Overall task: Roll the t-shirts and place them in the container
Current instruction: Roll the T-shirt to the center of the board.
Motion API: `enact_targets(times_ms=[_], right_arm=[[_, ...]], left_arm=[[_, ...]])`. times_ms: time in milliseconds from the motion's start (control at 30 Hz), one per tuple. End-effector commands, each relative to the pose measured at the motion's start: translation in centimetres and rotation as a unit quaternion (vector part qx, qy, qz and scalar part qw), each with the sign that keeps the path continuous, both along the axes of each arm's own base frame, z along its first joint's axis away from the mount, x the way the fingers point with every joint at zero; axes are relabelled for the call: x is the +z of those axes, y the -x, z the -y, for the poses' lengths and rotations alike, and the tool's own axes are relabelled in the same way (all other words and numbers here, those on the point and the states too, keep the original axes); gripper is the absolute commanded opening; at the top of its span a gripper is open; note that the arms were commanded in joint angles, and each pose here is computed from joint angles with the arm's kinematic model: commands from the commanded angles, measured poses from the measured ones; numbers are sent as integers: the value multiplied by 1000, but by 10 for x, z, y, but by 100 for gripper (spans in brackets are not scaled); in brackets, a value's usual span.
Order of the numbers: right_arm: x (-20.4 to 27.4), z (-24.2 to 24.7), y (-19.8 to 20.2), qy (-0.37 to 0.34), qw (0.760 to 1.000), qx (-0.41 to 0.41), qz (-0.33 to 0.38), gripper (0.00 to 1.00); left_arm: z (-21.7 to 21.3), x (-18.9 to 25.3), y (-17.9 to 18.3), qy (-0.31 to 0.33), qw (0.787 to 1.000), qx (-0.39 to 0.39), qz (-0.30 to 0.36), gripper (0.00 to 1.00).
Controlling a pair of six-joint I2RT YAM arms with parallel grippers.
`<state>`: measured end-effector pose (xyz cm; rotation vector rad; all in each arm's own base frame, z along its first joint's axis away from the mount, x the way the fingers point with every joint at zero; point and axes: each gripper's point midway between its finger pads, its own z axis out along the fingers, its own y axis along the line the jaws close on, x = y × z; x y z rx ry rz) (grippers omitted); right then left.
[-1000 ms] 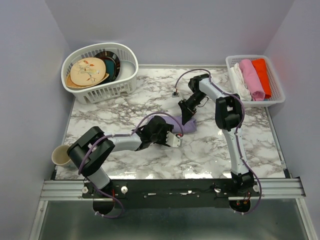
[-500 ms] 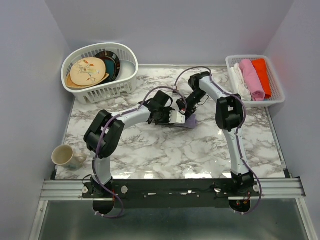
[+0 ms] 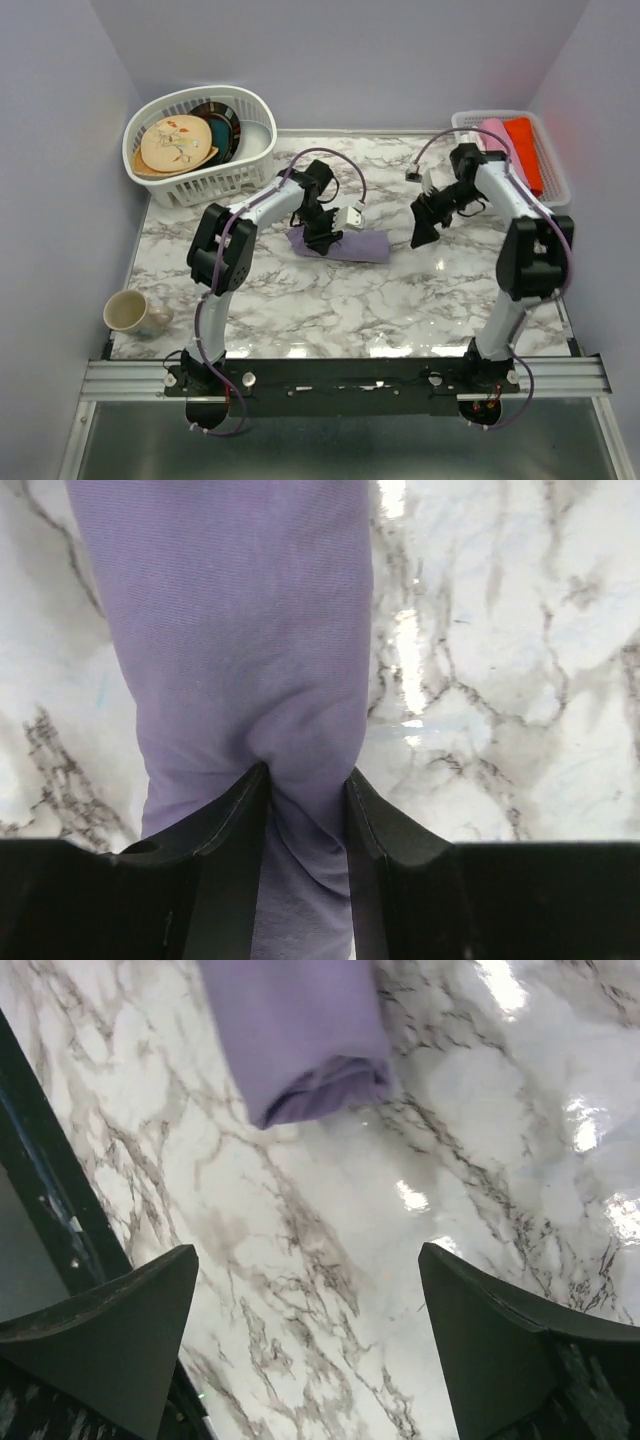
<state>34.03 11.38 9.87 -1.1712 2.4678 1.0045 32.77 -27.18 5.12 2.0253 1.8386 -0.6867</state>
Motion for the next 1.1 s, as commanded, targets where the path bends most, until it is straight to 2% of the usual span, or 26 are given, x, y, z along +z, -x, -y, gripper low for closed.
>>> enact_targets(times_ms=[0, 67, 100, 133, 200, 233, 300, 500, 600, 900, 1067], right_arm=[[31, -17, 16, -26, 966, 87, 243, 100], [51, -27, 29, -20, 938, 116, 325, 100], [58, -34, 23, -16, 917, 130, 377, 100], [42, -36, 36, -8, 915, 144, 378, 100], [60, -58, 43, -16, 873, 183, 453, 100], [41, -59, 52, -2, 871, 195, 451, 100], [46, -81, 57, -6, 837, 228, 497, 100], [30, -116, 70, -12, 799, 280, 533, 100], [20, -129, 70, -6, 784, 293, 547, 100], [-24, -148, 66, 15, 790, 328, 519, 100], [-41, -151, 59, 36, 790, 339, 509, 100]], left_arm=[[-3, -7, 55, -17, 986, -8, -169, 43], [-5, -6, 63, -25, 979, -8, -200, 43], [-1, -7, 62, -21, 977, -4, -213, 43], [-2, -6, 67, -25, 972, -2, -233, 44], [0, -8, 67, -27, 967, 0, -253, 43], [0, -8, 68, -28, 964, 6, -263, 43], [2, -8, 65, -20, 962, 16, -272, 44], [10, 1, 63, 10, 942, 55, -331, 44], [12, 3, 64, 23, 931, 69, -358, 44], [9, -2, 62, 39, 902, 108, -416, 44], [6, -3, 59, 47, 895, 120, -427, 45]])
